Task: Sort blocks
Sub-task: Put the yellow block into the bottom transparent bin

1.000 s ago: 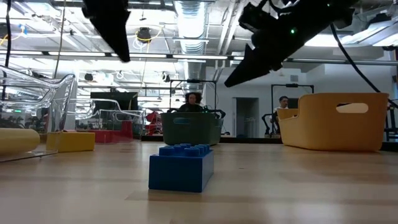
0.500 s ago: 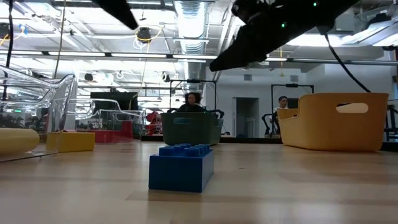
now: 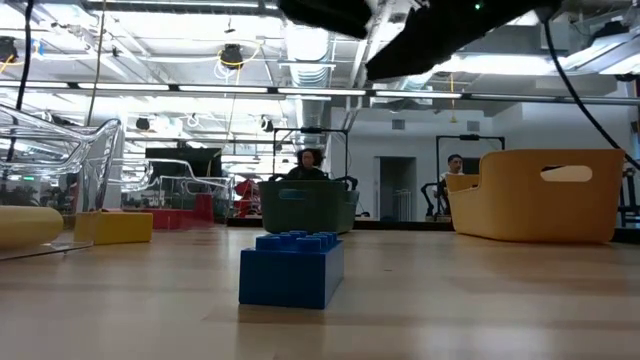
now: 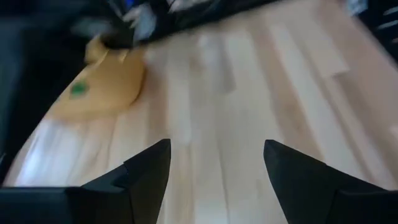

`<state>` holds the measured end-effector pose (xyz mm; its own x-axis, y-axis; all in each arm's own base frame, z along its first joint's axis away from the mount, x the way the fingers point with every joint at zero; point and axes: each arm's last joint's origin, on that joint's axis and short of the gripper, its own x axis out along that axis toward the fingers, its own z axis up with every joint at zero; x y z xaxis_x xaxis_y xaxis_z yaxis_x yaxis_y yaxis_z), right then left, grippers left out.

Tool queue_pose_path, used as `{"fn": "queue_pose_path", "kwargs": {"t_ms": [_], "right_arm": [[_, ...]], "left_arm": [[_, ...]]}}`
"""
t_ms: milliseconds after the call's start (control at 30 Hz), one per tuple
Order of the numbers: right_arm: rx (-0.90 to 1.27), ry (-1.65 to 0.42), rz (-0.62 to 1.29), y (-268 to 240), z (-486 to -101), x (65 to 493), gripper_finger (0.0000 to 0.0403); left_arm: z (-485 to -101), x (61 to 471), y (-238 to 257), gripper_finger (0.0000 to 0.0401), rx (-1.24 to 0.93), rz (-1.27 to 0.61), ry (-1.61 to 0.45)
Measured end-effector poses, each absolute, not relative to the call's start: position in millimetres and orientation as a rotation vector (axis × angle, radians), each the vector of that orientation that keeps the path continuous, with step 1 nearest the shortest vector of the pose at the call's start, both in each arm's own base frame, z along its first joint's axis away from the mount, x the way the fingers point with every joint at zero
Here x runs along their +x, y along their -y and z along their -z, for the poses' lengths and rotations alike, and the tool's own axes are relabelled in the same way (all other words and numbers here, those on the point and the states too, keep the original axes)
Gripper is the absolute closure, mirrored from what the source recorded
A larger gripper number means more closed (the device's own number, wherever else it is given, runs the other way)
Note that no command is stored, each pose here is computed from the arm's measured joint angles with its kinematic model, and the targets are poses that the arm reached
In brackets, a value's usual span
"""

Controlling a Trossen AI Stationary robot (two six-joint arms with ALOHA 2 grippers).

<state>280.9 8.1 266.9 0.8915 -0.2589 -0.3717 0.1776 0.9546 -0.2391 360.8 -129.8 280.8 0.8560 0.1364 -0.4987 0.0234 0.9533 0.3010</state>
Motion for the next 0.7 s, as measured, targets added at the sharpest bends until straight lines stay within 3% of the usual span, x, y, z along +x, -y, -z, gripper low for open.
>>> {"fn": "queue_pose_path", "kwargs": {"t_ms": [300, 500, 700], "right_arm": [[-0.117, -0.518, 0.285, 4.2, -257.9, 270.2, 0.0138], [-0.083, -0.503, 0.286, 2.0, -244.0, 259.4, 0.0138], [-0.020, -0.518, 0.288, -3.3, -233.6, 262.5, 0.0138]], "left_arm": [[-266.3, 382.8, 90.4, 0.0150, 0.260, 0.038, -0.513], [-229.9, 357.5, 68.3, 0.0150, 0.176, -0.028, -0.639], [-239.2, 319.6, 57.5, 0.0150, 0.017, -0.123, -0.792]]}}
